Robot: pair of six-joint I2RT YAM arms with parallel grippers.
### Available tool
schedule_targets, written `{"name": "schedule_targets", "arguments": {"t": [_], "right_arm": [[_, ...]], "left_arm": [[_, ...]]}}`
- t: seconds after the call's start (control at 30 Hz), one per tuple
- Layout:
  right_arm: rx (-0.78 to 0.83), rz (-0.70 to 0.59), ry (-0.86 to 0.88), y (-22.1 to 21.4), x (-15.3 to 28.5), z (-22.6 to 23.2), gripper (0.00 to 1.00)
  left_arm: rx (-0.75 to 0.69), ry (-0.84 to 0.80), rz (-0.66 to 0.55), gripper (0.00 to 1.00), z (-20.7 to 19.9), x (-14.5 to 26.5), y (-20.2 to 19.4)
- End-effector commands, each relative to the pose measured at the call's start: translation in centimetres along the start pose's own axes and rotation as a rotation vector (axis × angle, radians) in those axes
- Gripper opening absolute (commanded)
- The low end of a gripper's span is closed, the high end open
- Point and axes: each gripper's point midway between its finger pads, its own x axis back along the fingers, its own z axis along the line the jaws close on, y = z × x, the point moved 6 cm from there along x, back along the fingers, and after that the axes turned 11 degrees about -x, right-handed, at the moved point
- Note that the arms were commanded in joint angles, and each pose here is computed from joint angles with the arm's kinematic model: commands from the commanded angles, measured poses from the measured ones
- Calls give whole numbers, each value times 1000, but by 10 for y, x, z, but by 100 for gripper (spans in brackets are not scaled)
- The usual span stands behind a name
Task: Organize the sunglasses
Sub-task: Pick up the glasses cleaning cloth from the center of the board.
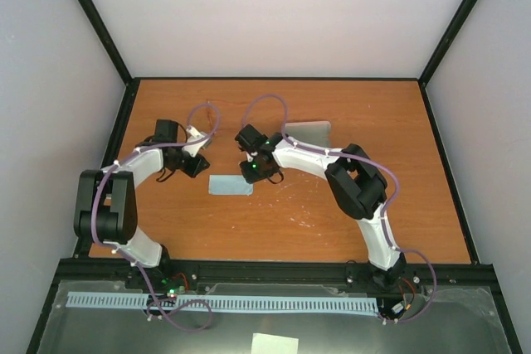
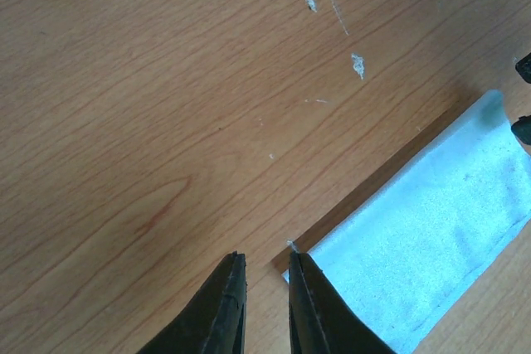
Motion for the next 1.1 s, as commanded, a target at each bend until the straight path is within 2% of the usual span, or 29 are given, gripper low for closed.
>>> {"name": "schedule_targets", "arguments": {"t": [0.0,0.5,0.77,0.93,1.07], "right_arm": [[-7,17,-13,2,-2,-4,34],[-23,60,-38,-1,-23,-7,31],[-35,92,-25,-6,-29,-6,20],[-35,102,-29,-8,-31,-6,4],[-36,88,-43,-8,-29,-6,3]], "left_arm": [[-4,-13,-24,18,6,5,8],[-8,-19,-28,18,6,3,7],[-9,-23,-1,18,5,-2,-1],[-16,-21,21,18,2,-4,-9],[-27,-50,28,19,-5,-6,-14]]}}
